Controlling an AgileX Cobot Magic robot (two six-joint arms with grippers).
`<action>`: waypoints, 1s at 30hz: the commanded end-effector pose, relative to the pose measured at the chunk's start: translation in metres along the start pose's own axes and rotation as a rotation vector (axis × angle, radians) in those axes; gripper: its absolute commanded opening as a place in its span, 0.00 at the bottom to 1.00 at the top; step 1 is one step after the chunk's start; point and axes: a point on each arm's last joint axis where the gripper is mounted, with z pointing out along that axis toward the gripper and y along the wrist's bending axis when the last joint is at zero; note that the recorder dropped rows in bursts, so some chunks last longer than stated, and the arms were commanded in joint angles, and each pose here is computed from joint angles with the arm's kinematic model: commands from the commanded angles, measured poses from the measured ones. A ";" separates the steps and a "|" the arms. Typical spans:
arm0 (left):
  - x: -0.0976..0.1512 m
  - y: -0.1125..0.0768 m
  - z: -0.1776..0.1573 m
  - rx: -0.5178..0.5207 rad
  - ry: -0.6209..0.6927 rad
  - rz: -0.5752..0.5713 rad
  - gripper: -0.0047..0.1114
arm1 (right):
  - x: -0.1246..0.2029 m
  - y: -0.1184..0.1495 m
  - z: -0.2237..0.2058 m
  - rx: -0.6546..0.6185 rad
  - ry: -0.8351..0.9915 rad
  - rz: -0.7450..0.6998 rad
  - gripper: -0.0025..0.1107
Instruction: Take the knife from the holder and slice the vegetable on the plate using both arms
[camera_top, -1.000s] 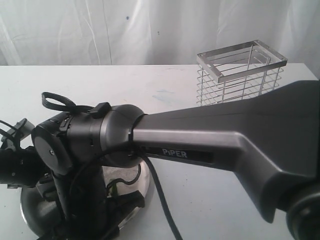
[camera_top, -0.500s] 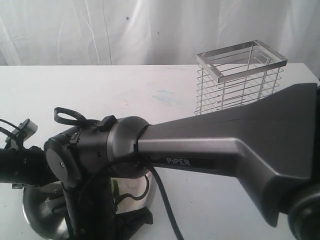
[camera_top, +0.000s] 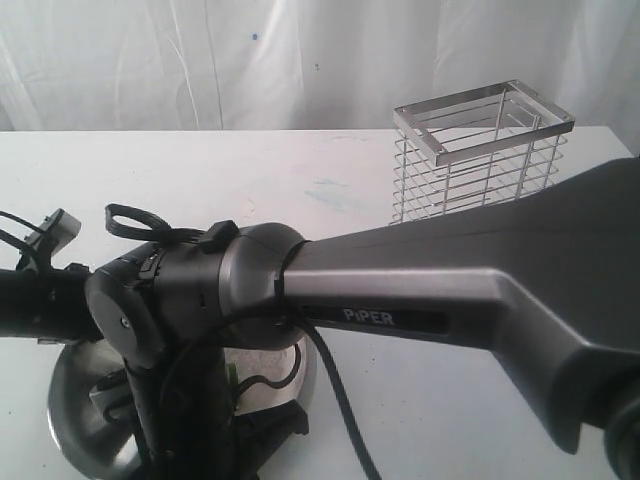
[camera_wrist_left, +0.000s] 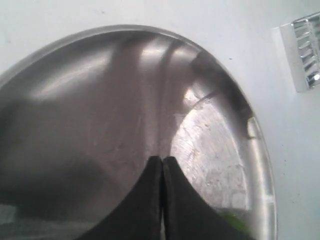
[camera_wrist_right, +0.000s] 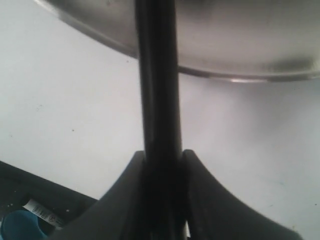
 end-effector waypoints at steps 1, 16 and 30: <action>0.003 -0.016 -0.009 0.092 0.026 0.032 0.04 | 0.000 -0.004 -0.004 0.016 -0.011 -0.013 0.02; 0.043 -0.014 -0.016 0.110 0.118 -0.056 0.04 | 0.000 -0.004 -0.004 0.014 -0.010 -0.012 0.02; 0.075 -0.014 -0.003 -0.046 0.207 0.025 0.04 | 0.001 -0.003 -0.004 0.011 -0.009 -0.009 0.02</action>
